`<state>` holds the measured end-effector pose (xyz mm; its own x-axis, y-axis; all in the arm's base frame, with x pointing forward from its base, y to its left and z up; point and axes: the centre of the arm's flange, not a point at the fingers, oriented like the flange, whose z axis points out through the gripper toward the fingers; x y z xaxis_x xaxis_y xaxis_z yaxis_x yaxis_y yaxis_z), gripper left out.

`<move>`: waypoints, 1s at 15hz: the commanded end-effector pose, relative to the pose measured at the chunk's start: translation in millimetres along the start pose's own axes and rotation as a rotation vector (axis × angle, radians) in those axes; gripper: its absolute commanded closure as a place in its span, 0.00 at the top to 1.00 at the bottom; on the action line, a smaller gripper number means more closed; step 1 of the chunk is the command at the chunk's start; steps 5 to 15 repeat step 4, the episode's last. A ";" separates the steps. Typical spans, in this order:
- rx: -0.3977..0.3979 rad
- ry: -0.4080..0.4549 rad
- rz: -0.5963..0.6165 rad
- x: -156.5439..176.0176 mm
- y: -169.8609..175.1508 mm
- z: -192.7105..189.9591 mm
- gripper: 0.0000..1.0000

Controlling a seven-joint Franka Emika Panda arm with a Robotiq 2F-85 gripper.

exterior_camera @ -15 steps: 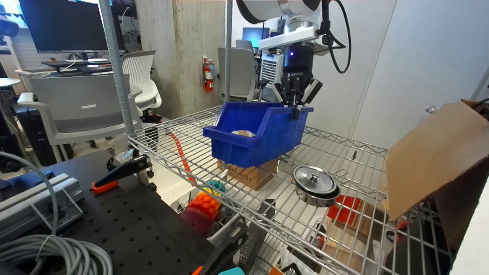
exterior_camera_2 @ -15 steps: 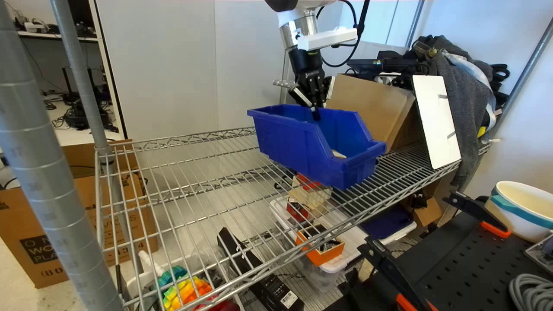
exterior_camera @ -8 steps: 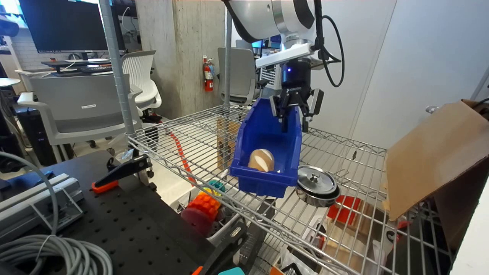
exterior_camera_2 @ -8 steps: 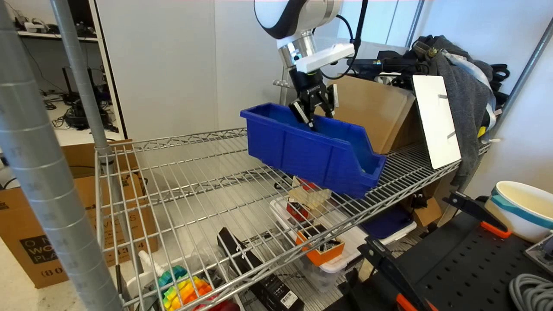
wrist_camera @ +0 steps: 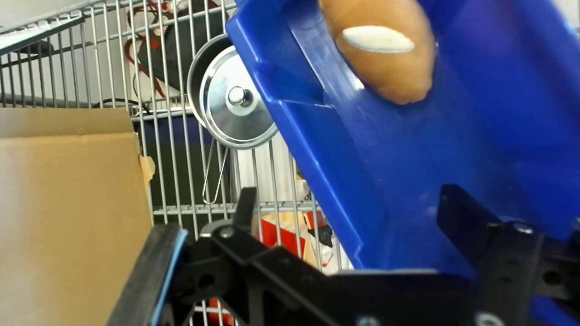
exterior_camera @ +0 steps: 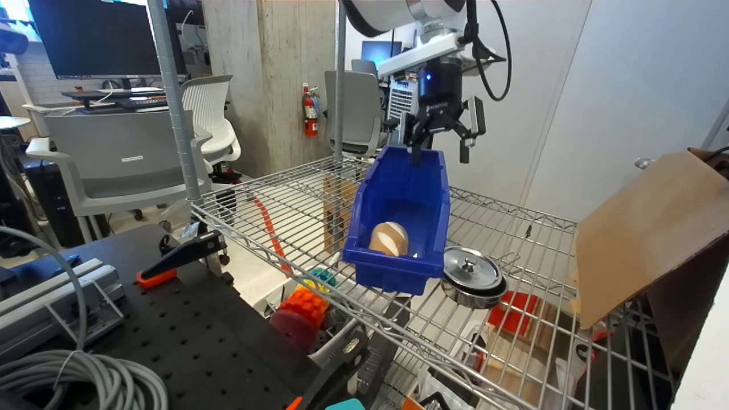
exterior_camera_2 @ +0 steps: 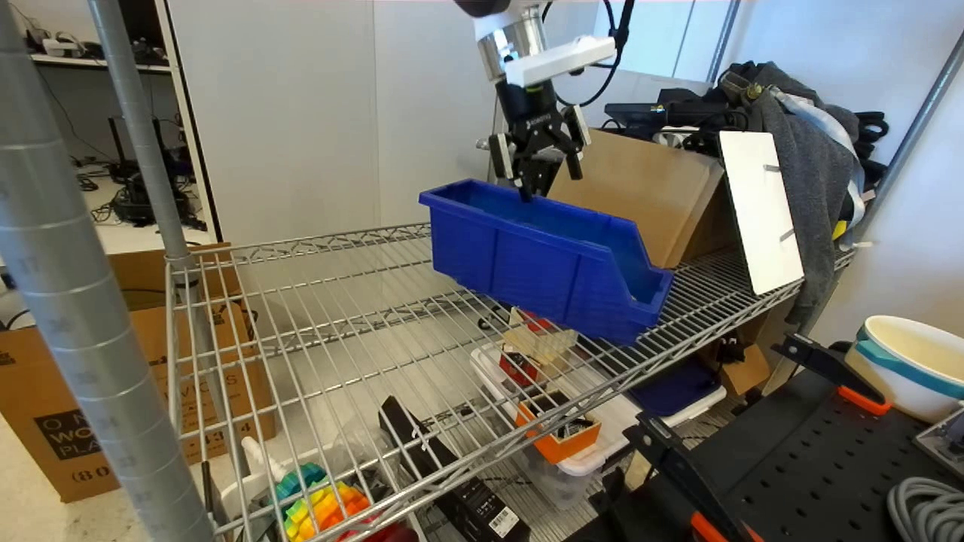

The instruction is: Move the blue container to the right.

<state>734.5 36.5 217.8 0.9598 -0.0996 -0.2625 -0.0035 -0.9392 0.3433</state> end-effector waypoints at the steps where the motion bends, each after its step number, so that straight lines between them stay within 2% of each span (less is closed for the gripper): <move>1: 0.042 0.005 0.010 -7.1 2.5 -18.6 1.00; 4: 0.113 0.014 0.022 -27.7 14.5 -59.0 1.00; 15: 0.113 0.014 0.022 -27.7 14.5 -59.0 1.00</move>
